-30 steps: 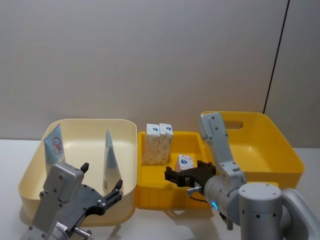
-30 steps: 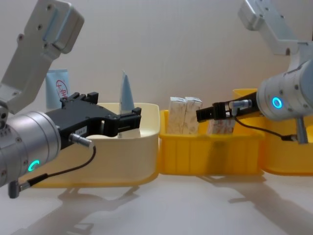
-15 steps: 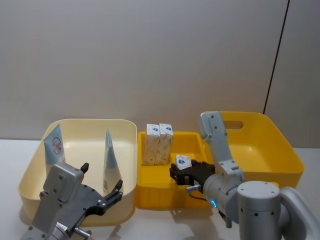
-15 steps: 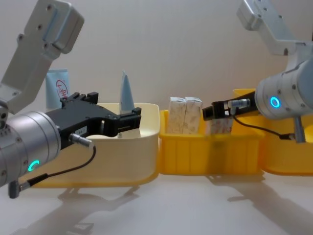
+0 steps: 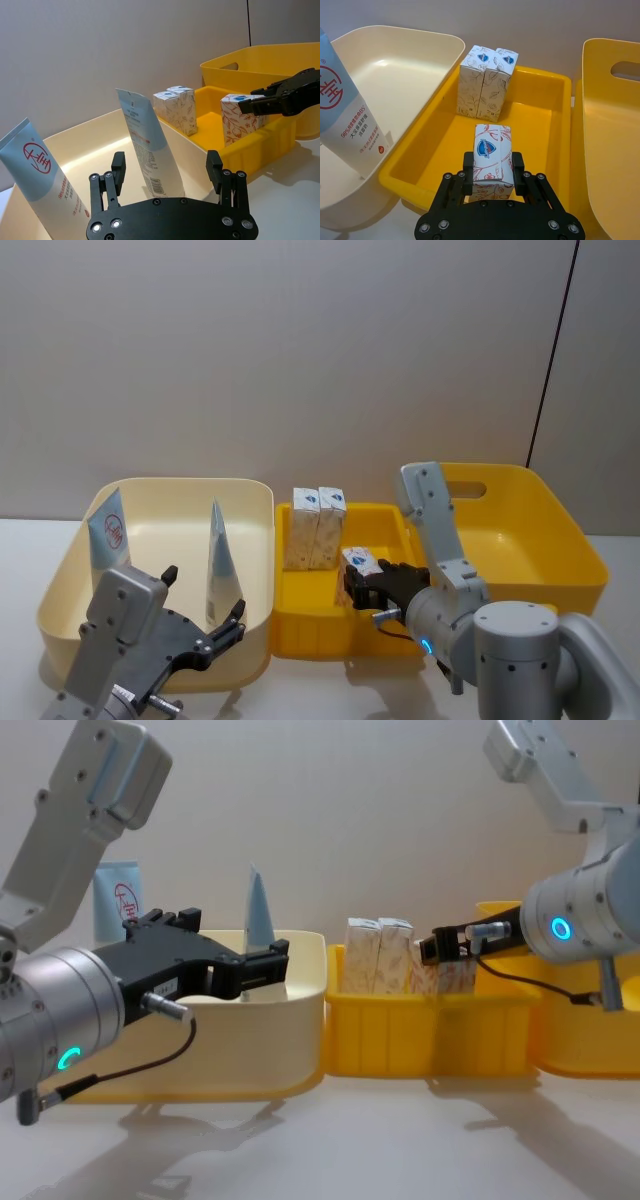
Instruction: Bimanual collaborative sorting of washing and personal care products
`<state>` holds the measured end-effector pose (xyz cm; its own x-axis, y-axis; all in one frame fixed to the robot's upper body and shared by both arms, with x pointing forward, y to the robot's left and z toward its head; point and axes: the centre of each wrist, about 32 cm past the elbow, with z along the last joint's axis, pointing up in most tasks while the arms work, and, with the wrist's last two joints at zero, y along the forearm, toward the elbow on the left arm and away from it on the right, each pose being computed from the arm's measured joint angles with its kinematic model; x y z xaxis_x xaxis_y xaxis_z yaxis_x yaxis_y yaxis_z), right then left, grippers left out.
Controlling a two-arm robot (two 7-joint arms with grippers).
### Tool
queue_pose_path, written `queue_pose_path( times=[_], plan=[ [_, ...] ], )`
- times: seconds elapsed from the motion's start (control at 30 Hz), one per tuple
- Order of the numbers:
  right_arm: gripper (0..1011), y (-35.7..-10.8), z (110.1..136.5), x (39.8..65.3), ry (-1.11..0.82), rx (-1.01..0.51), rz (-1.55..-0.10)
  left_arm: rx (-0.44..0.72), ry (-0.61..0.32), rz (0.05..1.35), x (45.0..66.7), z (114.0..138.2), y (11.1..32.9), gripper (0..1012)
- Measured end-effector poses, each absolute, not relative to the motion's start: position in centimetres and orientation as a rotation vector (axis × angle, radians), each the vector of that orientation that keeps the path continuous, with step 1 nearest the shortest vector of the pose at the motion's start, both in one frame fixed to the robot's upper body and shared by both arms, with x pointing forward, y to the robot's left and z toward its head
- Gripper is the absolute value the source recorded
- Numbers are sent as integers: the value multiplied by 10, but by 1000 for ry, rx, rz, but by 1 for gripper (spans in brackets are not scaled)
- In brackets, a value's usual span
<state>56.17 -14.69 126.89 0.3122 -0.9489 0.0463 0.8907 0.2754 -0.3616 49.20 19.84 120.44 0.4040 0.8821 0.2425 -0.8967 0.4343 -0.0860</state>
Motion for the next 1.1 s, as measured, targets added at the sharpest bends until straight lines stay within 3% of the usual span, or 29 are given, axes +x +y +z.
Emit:
queue_pose_path(
  times=[0.67,1.1],
  plan=[
    [434,-146,1272,563,170,-335,-1244,61,-268,1124,492,1204,198,1004],
    [434,-146,1289,567,41,-246,-1247,61,-268,1124,492,1204,198,1003]
  ],
)
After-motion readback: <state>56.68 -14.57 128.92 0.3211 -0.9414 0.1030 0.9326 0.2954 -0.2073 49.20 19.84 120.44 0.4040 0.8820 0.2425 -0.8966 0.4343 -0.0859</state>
